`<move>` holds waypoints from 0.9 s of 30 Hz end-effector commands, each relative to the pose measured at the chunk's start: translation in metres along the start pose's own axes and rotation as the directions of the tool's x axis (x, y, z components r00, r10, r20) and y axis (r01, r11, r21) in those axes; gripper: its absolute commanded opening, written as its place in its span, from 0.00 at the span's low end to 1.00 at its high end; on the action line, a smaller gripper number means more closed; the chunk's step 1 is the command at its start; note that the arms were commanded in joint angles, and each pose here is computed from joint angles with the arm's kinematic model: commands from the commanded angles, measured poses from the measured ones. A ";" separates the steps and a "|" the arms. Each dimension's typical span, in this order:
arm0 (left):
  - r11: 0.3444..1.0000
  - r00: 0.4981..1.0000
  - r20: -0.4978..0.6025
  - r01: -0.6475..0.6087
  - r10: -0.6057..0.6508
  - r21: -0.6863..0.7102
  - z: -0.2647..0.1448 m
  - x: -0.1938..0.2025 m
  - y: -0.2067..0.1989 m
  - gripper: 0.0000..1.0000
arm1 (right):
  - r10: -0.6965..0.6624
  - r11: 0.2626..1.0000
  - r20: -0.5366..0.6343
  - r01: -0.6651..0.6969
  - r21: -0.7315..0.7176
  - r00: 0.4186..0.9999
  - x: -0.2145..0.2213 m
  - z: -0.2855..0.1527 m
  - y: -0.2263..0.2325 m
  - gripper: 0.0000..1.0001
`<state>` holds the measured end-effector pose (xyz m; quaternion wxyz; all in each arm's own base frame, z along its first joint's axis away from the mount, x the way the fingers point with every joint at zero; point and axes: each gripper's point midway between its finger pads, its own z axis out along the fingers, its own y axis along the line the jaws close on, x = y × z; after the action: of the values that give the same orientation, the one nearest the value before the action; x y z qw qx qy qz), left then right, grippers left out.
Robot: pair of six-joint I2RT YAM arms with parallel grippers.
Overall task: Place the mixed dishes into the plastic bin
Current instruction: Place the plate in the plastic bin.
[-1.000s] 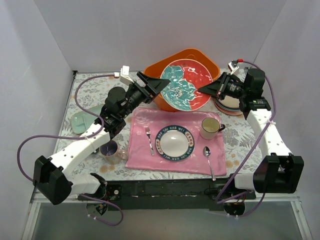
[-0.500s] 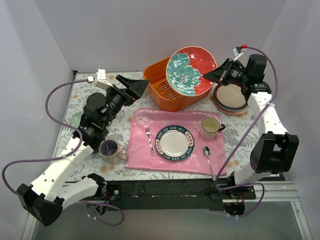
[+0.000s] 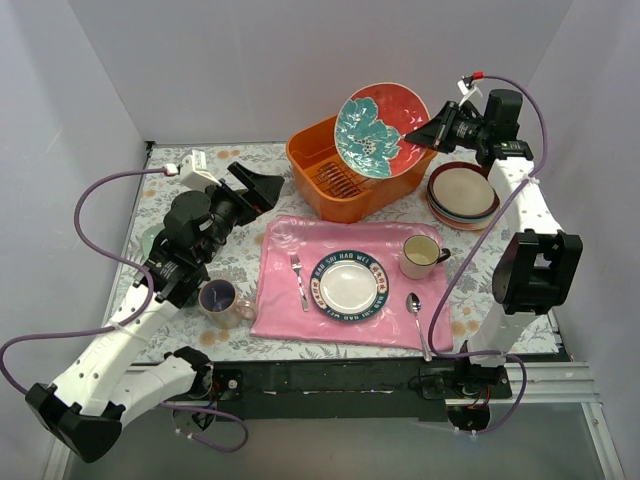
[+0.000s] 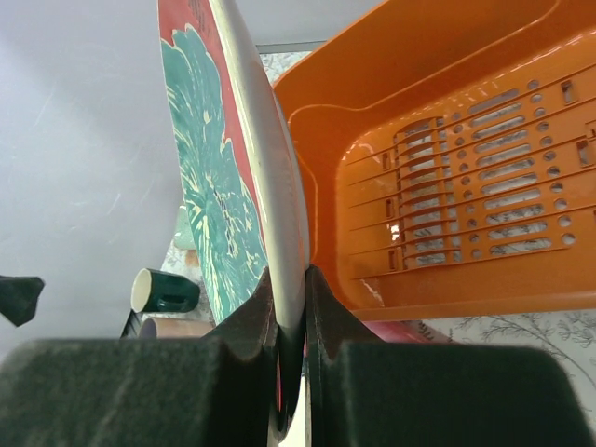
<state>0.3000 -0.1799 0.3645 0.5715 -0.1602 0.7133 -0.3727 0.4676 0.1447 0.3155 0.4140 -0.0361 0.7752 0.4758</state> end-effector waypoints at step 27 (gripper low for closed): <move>0.994 0.997 0.055 -0.052 0.057 -0.092 -0.025 -0.016 0.021 0.98 | -0.336 0.942 -0.013 0.335 -0.029 0.942 -0.013 0.067 0.010 0.01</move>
<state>0.2884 -0.1559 0.3609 0.5842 -0.1734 0.7197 -0.3328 0.5031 0.1841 0.2489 0.3941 -0.1078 0.8178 0.4052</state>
